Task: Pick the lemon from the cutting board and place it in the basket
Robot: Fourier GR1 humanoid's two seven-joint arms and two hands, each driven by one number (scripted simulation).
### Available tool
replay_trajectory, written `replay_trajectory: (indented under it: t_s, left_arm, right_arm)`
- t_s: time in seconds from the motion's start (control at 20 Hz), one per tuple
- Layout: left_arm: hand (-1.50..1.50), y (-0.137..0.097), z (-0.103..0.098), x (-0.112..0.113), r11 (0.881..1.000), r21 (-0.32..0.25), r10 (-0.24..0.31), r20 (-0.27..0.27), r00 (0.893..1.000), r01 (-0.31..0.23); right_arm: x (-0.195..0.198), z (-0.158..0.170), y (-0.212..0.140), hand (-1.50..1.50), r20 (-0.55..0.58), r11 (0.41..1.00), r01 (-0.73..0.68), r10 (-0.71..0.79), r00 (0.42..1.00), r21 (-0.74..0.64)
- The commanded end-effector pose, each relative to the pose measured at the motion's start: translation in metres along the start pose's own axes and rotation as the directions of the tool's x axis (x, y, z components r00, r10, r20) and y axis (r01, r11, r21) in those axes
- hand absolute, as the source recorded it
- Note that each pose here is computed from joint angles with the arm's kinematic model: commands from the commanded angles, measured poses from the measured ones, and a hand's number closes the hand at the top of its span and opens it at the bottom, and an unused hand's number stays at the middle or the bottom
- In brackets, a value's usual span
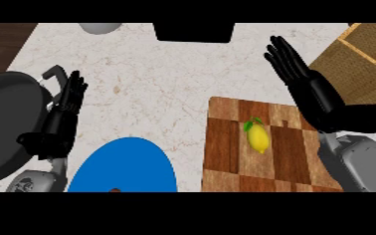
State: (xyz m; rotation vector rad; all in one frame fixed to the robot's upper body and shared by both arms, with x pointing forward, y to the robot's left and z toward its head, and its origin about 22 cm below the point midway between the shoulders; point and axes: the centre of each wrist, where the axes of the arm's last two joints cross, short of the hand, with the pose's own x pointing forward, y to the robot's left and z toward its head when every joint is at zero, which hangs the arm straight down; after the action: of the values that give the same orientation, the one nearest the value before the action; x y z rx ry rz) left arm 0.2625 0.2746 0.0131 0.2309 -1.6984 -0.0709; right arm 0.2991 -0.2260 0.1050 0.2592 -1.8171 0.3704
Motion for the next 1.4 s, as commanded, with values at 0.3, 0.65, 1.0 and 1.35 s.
replay_trajectory:
  t_s: [0.3,0.65,1.0,1.35]
  left_arm:
    - [0.00,0.028,-0.017,0.017,0.998,0.054,-0.023,-0.158,0.987,0.032]
    - [0.00,0.030,-0.028,0.016,0.998,0.056,-0.022,-0.175,0.984,0.032]
    - [0.00,0.031,-0.030,0.019,0.997,0.069,-0.030,-0.214,0.976,0.045]
    - [0.00,0.035,-0.027,0.020,0.997,0.067,-0.021,-0.209,0.978,0.036]
  right_arm:
    - [-0.032,0.032,-0.044,1.50,0.059,0.957,-0.226,0.240,0.969,-0.182]
    - [-0.065,0.017,0.002,-1.50,-0.176,0.631,-0.527,0.533,0.828,-0.570]
    - [-0.028,0.012,-0.030,-1.50,-0.495,0.473,-0.778,0.600,0.628,-0.414]
    - [-0.005,0.021,-0.009,-1.50,-0.666,0.559,-0.815,0.668,0.332,0.155]
